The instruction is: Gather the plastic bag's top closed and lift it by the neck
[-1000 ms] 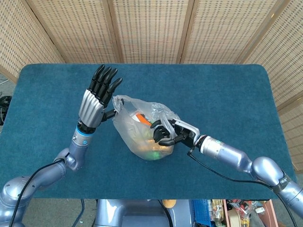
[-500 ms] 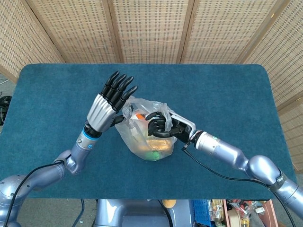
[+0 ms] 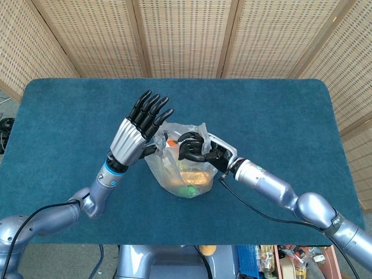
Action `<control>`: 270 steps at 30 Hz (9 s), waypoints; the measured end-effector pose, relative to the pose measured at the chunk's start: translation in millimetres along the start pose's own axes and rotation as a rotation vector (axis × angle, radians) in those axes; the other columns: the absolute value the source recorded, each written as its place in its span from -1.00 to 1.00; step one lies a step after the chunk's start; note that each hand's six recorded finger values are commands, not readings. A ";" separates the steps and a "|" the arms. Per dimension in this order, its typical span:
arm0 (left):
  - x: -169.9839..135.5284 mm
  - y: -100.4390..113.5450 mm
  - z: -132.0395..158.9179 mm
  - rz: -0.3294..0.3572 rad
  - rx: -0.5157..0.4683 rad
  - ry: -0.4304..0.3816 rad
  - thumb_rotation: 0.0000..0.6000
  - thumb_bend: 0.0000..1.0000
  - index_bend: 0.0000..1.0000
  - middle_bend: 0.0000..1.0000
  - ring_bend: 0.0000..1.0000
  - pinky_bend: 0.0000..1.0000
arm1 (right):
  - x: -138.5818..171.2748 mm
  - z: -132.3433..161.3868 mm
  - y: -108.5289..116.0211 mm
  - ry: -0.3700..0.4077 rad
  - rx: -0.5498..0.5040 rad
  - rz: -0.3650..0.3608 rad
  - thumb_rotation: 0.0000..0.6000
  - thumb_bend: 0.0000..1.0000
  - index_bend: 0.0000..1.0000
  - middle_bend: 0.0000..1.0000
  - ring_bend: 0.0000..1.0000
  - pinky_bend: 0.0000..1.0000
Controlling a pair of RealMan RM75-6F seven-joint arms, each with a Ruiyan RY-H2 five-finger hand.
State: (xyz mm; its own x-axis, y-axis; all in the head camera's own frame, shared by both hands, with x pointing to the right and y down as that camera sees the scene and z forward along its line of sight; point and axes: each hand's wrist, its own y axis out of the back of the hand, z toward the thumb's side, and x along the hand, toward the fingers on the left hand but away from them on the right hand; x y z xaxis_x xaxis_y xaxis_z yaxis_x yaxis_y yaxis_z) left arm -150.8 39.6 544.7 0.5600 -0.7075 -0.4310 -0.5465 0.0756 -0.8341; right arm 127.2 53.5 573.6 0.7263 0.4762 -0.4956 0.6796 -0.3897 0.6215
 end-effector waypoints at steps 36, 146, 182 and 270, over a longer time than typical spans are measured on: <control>17.2 -10.1 16.3 -0.014 0.003 0.005 1.00 0.00 -1.00 -1.00 -1.00 -1.00 | -16.1 -4.5 -15.2 0.109 -0.122 -0.011 1.00 -0.47 -0.18 -0.09 -0.52 -0.64; 41.7 -23.9 9.8 -0.078 0.010 0.110 1.00 0.00 -1.00 -1.00 -1.00 -1.00 | -59.2 -34.9 -39.4 0.094 -0.168 -0.006 1.00 -0.21 0.04 0.12 -0.23 -0.56; 43.4 -14.9 -7.4 -0.115 0.025 0.145 1.00 -0.56 -1.00 -1.00 -1.00 -1.00 | -47.3 -23.5 -30.6 0.104 -0.189 -0.011 1.00 0.07 0.11 0.35 0.00 -0.39; -61.7 106.3 -142.2 -0.315 -0.001 0.411 1.00 -0.89 -1.00 -1.00 -1.00 -1.00 | -34.9 25.4 -7.4 0.281 -0.286 -0.175 1.00 0.09 0.01 0.31 0.01 -0.37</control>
State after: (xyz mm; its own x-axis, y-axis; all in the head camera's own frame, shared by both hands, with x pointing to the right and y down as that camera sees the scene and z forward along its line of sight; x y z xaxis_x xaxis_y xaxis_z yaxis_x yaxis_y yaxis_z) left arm -332.0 -8.6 531.5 0.4064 -0.9136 0.0121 -0.3915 -0.1861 -0.9012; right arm 99.5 19.7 571.0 0.5195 0.7270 -0.4490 0.7055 -0.0685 0.7054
